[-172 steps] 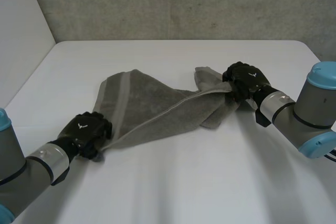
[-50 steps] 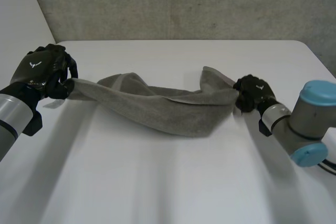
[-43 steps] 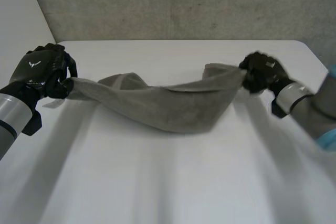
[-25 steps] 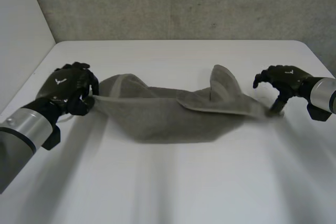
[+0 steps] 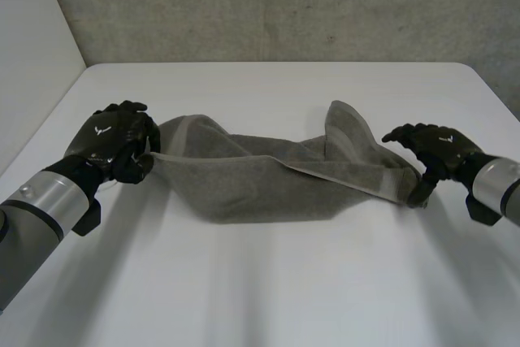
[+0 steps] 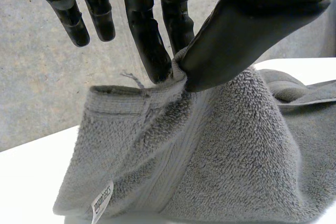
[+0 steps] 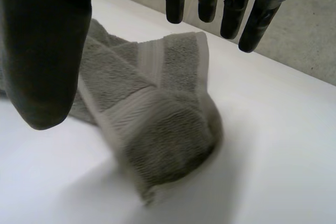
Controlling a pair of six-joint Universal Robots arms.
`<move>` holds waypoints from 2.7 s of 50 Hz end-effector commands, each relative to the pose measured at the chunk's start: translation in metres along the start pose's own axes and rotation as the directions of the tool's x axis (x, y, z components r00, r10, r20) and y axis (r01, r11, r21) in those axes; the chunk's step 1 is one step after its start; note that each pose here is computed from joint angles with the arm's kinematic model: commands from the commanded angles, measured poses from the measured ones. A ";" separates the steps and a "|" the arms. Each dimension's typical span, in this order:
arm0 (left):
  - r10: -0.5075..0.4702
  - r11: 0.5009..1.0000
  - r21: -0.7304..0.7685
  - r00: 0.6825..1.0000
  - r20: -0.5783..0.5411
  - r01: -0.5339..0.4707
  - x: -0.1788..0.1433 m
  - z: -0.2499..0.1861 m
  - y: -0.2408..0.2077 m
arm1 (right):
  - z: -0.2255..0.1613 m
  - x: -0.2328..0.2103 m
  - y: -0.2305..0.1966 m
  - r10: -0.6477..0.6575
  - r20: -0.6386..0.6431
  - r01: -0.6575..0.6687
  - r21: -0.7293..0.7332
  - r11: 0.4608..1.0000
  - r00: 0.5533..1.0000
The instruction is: Fold the towel.
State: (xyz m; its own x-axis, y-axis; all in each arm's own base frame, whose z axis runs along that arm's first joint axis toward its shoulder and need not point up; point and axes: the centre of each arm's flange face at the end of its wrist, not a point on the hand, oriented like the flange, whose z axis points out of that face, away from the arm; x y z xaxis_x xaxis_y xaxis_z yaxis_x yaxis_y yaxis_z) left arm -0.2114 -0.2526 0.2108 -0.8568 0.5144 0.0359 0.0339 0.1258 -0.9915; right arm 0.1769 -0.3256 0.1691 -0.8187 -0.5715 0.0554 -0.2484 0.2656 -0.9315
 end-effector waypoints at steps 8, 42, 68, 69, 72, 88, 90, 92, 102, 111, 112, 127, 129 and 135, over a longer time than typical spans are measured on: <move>-0.002 1.000 -0.005 1.000 0.002 0.002 0.000 -0.001 0.002 | -0.012 -0.011 0.025 -0.054 -0.035 0.056 0.066 0.996 0.998; -0.005 1.000 -0.012 1.000 0.005 0.005 -0.001 -0.002 0.005 | -0.002 0.026 0.058 -0.351 -0.066 0.353 0.025 0.935 0.934; -0.005 1.000 -0.004 1.000 0.014 0.005 -0.004 -0.001 0.005 | 0.029 0.016 0.050 -0.338 -0.044 0.341 0.123 0.932 0.940; -0.005 1.000 -0.004 1.000 0.014 0.005 -0.004 -0.001 0.005 | 0.031 0.016 0.049 -0.330 -0.043 0.333 0.130 0.934 0.943; -0.005 1.000 -0.003 1.000 0.016 0.005 -0.004 -0.001 0.004 | 0.034 0.015 0.045 -0.322 -0.042 0.324 0.143 0.935 0.946; -0.004 1.000 -0.001 1.000 0.017 0.004 -0.005 0.000 0.005 | 0.046 0.026 0.014 -0.253 -0.091 0.267 0.203 0.942 0.963; -0.008 1.000 -0.007 1.000 0.016 0.008 -0.004 -0.001 0.007 | 0.044 0.022 0.018 -0.243 -0.076 0.254 0.187 0.949 0.967; -0.008 1.000 -0.007 1.000 0.016 0.008 -0.004 -0.001 0.007 | 0.039 0.013 0.030 -0.223 -0.035 0.226 0.139 0.964 0.974; -0.007 1.000 -0.006 1.000 0.016 0.007 -0.004 -0.001 0.007 | 0.020 -0.012 0.040 -0.195 0.023 0.192 0.094 0.977 0.981; -0.007 1.000 -0.004 1.000 0.019 0.007 -0.005 -0.001 0.006 | 0.010 -0.019 0.045 -0.188 0.031 0.185 0.081 0.979 0.982; -0.007 1.000 -0.004 1.000 0.019 0.007 -0.005 -0.001 0.006 | 0.009 -0.020 0.046 -0.186 0.032 0.183 0.080 0.980 0.982; -0.007 1.000 -0.005 1.000 0.017 0.008 -0.005 -0.001 0.007 | 0.024 -0.017 0.043 -0.207 0.031 0.202 0.107 0.973 0.978; -0.007 1.000 -0.005 1.000 0.017 0.008 -0.005 -0.001 0.007 | 0.026 -0.016 0.044 -0.207 0.029 0.203 0.104 0.974 0.978; -0.008 1.000 -0.005 1.000 0.022 0.008 -0.006 -0.001 0.006 | 0.032 -0.013 0.050 -0.200 0.027 0.197 0.089 0.976 0.979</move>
State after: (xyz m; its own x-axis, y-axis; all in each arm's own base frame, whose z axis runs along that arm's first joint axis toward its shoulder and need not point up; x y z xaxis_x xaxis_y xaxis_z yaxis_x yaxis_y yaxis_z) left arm -0.2065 -0.2536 0.2043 -0.8664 0.4976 0.0410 0.0302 0.1341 -0.9905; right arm 0.1921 -0.3260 0.1170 -0.7355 -0.6351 0.2359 -0.3545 0.0639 -0.9329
